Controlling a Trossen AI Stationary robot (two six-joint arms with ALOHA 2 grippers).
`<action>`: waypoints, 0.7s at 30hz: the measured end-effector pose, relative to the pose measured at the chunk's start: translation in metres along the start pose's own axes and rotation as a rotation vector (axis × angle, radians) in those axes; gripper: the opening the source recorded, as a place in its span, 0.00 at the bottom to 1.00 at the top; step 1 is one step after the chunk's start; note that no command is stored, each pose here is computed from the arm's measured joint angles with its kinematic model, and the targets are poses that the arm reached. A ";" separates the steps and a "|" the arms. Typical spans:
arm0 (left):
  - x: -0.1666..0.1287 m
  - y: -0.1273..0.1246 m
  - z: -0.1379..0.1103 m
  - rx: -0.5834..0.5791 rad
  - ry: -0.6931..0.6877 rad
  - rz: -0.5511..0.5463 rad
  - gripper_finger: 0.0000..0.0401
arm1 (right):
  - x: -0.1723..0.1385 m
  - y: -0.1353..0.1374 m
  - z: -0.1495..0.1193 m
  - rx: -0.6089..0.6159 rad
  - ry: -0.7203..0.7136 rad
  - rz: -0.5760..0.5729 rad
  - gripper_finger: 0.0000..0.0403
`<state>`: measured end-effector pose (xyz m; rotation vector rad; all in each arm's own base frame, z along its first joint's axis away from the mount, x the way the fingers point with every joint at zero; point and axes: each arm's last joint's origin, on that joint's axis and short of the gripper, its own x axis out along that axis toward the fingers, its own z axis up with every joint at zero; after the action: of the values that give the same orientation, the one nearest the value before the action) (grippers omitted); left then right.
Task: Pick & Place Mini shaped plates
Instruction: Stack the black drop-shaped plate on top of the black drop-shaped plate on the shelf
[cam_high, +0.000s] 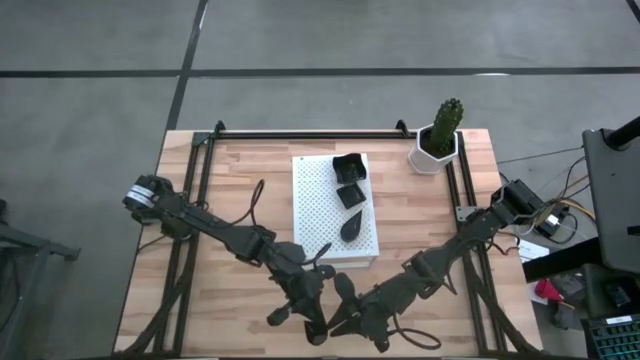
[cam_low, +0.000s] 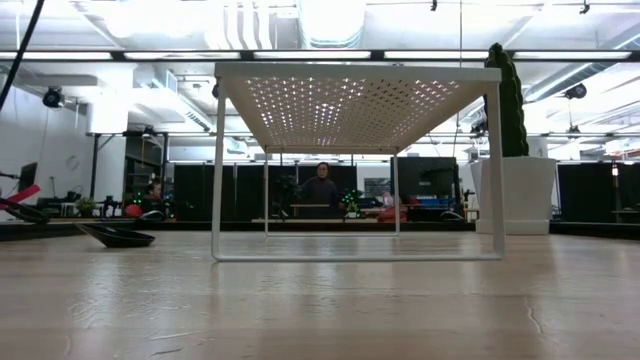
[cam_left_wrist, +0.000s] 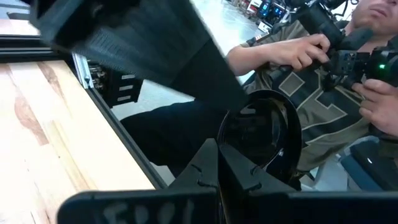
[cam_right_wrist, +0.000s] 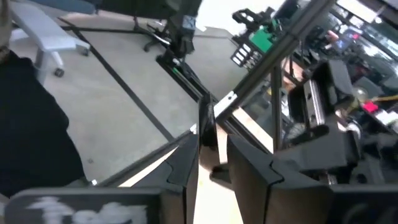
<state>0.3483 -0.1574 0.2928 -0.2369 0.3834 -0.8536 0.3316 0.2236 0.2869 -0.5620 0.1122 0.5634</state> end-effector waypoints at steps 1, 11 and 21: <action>0.000 0.000 0.000 0.000 -0.001 0.003 0.00 | 0.000 -0.001 0.000 0.001 -0.010 0.012 0.20; -0.001 0.002 0.001 -0.002 -0.005 0.018 0.00 | 0.001 -0.007 -0.004 0.026 -0.028 0.053 0.16; -0.004 0.006 0.006 -0.001 -0.046 0.016 0.00 | 0.000 -0.009 -0.004 0.026 -0.030 0.055 0.12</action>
<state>0.3525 -0.1506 0.2967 -0.2536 0.3427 -0.8305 0.3367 0.2156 0.2873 -0.5263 0.1069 0.6230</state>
